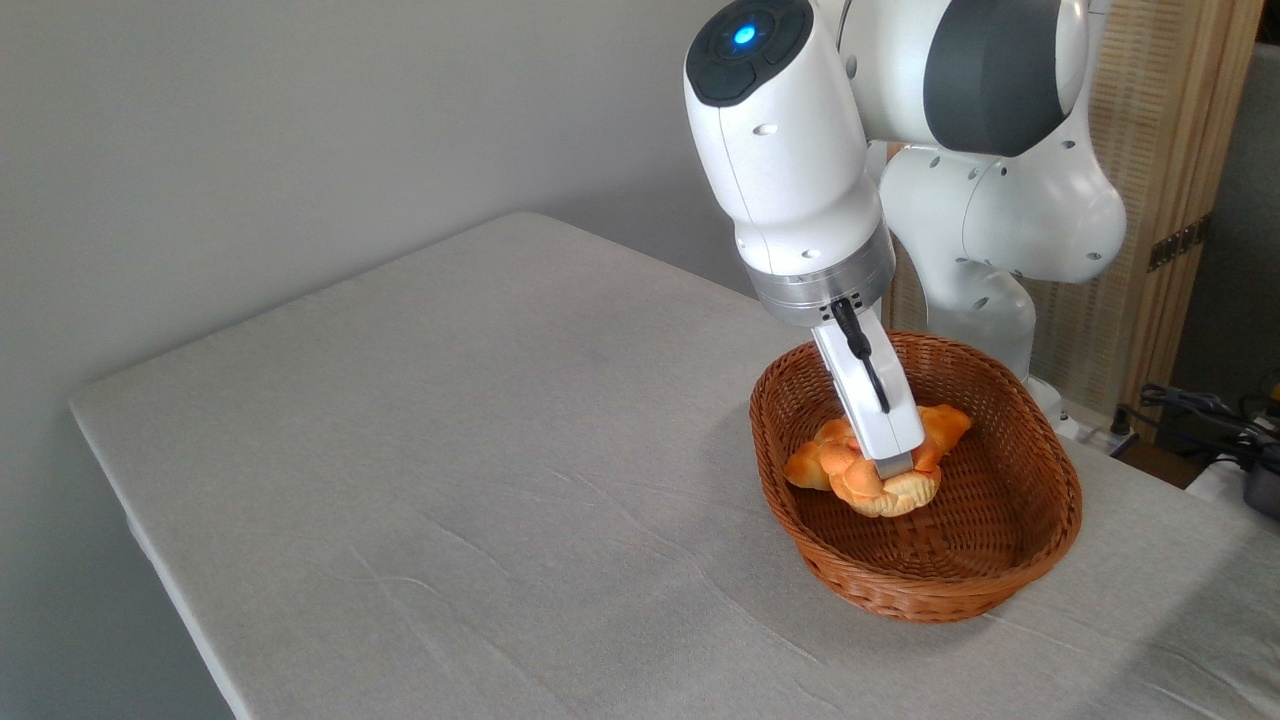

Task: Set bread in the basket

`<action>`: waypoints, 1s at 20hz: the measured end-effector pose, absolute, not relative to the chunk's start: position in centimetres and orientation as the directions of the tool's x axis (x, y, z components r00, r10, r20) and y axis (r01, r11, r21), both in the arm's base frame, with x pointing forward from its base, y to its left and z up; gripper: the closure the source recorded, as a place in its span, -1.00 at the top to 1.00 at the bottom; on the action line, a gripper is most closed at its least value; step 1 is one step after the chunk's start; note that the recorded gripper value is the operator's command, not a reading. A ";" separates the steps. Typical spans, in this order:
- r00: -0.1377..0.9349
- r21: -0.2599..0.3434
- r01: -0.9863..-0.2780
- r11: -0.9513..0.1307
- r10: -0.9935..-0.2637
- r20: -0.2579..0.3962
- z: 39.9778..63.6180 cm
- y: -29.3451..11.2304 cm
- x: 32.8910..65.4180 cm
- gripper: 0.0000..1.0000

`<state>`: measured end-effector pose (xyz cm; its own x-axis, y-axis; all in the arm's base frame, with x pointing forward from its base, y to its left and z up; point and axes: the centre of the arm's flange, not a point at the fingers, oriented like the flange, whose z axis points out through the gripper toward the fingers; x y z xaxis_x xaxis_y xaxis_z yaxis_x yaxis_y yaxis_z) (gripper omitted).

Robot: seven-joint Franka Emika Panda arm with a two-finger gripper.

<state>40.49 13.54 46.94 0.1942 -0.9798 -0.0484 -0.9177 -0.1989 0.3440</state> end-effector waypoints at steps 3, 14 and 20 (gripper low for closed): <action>0.194 0.344 -0.918 -0.199 -0.980 -0.048 46.9 13.5 40.5 0.97; 0.189 0.281 -0.941 -0.191 -0.981 -0.033 49.7 12.6 41.8 1.00; 0.418 0.107 -0.902 -0.418 -0.908 -0.022 57.8 5.2 46.7 1.00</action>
